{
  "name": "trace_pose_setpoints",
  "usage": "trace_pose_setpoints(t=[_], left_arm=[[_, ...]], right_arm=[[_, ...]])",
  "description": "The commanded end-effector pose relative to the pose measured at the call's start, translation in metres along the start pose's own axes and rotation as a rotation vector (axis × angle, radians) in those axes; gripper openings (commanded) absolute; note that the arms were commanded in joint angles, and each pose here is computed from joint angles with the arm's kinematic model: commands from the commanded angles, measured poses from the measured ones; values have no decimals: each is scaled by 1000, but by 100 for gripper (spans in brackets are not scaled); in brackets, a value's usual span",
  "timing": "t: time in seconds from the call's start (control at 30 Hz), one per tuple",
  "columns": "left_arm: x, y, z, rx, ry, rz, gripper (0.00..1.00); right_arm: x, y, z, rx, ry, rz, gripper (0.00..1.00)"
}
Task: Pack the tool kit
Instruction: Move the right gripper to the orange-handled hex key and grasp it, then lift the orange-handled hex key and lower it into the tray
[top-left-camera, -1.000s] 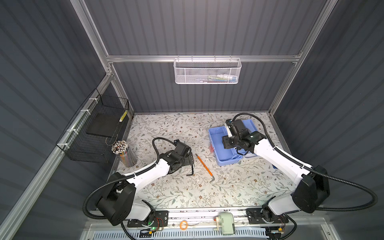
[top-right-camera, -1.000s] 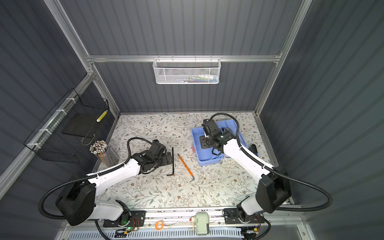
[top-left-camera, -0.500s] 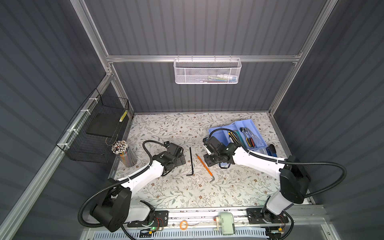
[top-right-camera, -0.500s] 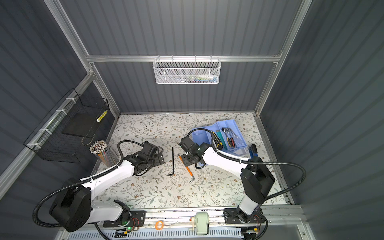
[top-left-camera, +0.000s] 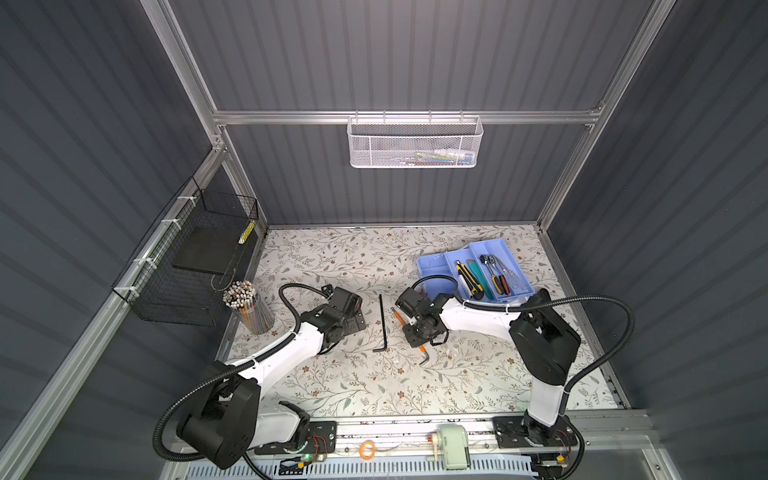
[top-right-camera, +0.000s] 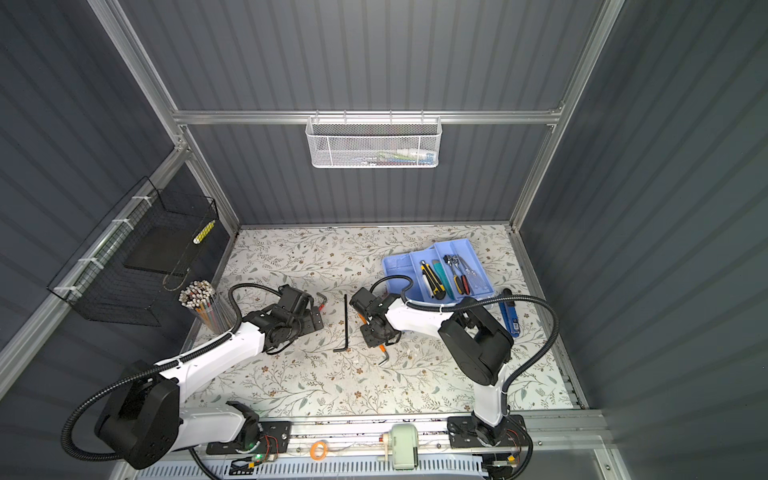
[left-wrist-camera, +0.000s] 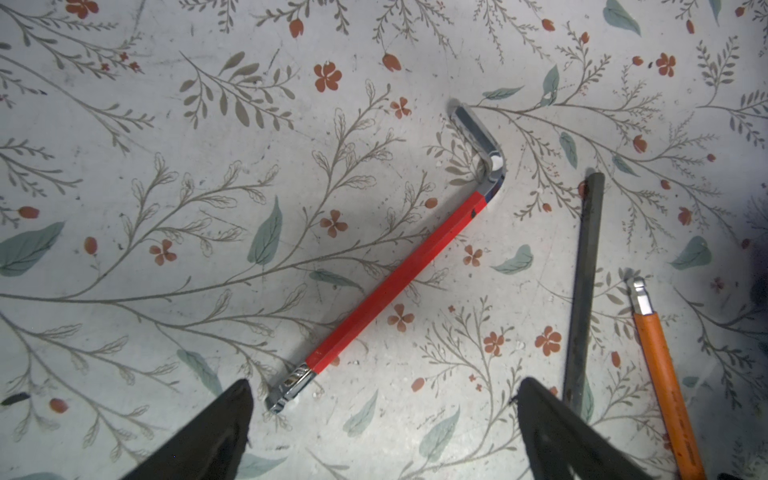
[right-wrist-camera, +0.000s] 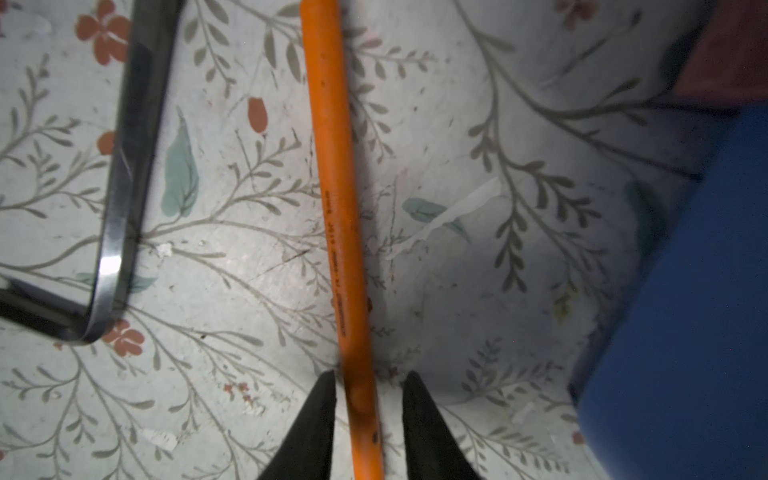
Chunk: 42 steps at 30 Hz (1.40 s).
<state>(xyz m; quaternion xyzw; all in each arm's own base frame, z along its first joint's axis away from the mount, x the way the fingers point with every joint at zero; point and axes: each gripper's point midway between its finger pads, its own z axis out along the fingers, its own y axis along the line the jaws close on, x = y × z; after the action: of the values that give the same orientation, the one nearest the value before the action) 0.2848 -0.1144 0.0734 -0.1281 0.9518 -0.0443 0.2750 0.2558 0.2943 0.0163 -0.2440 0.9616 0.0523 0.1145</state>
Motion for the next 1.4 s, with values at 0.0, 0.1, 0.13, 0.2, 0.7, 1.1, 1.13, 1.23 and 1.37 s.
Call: trace_pose_setpoints(t=[0.0, 0.1, 0.13, 0.2, 0.7, 1.1, 1.13, 1.23, 1.37], left_arm=[[3, 11, -2, -29, 1, 6, 100], [3, 12, -2, -30, -3, 5, 100], [3, 12, -2, -31, -3, 6, 100], [3, 13, -2, -34, -2, 6, 100], [3, 10, -3, -13, -5, 12, 100], [6, 4, 2, 12, 12, 19, 100], [6, 4, 2, 13, 11, 20, 100], [5, 3, 1, 17, 8, 19, 100], [6, 4, 2, 18, 10, 19, 100]], right_arm=[[9, -1, 6, 2, 35, -4, 27], [18, -5, 12, 18, 61, -6, 25], [21, -6, 13, 26, 71, -7, 23], [27, -10, 18, 45, 96, -9, 20], [11, -4, 3, 6, 20, 5, 3], [-38, -3, -76, -49, -190, 38, 3], [-41, -5, -82, -54, -204, 48, 3], [-49, -16, -97, -55, -233, 82, 3], [-58, -42, -112, -31, -272, 125, 4]])
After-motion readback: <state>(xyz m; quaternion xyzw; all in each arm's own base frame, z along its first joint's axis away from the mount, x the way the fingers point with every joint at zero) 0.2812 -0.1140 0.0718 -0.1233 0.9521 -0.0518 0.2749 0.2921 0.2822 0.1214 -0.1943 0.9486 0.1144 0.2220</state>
